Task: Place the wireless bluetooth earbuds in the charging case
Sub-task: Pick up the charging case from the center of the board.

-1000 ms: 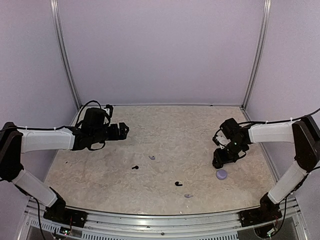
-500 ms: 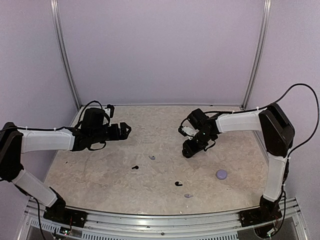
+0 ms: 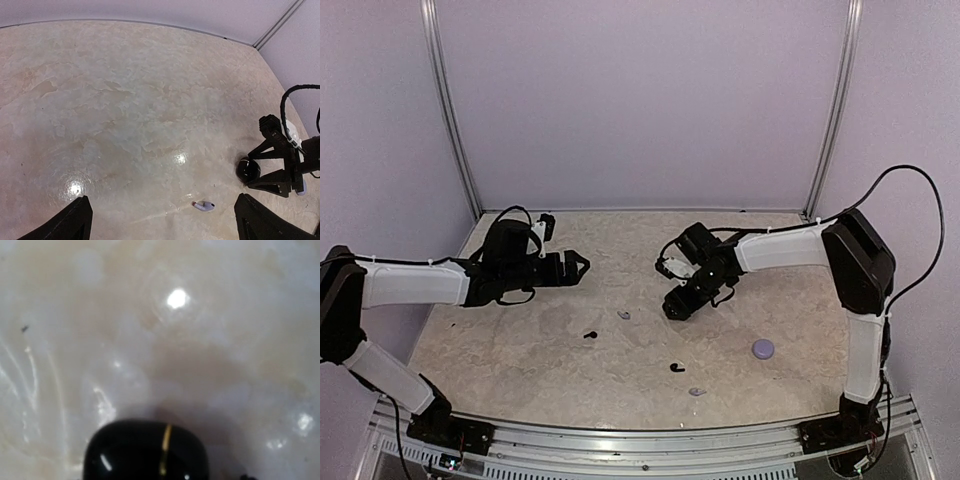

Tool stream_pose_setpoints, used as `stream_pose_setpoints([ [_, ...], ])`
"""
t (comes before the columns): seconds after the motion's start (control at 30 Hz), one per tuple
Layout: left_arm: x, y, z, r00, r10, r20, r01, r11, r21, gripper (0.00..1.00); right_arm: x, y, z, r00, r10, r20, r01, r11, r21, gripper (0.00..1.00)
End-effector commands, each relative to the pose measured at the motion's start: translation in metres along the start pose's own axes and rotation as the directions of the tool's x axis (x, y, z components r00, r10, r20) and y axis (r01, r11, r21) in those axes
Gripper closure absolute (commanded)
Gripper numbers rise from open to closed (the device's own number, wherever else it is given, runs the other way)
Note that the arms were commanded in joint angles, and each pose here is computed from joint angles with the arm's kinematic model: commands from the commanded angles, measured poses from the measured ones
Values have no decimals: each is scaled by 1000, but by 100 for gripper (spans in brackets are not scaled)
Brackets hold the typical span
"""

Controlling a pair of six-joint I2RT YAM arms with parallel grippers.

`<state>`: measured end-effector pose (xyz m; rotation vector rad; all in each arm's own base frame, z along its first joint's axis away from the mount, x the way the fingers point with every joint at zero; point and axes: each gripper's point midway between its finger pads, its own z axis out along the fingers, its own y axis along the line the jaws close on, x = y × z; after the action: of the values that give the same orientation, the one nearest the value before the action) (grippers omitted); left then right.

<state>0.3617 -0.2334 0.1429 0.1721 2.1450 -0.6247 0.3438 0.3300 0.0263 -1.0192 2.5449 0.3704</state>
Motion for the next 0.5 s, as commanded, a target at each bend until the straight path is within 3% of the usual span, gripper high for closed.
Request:
stream_pose_setpoints([
  [0.0, -6, -23, 1, 1000, 18, 26, -20, 996, 87, 1, -3, 5, -11, 999, -22, 45, 23, 999, -22, 34],
  [0.3, -1, -33, 7, 1000, 23, 19, -25, 991, 130, 1, 2, 6, -8, 997, -47, 59, 49, 998, -30, 50],
  [0.47, 5, -45, 7, 1000, 17, 9, -18, 978, 209, 1, -11, 9, -29, 983, -105, 152, 108, 994, -12, 55],
])
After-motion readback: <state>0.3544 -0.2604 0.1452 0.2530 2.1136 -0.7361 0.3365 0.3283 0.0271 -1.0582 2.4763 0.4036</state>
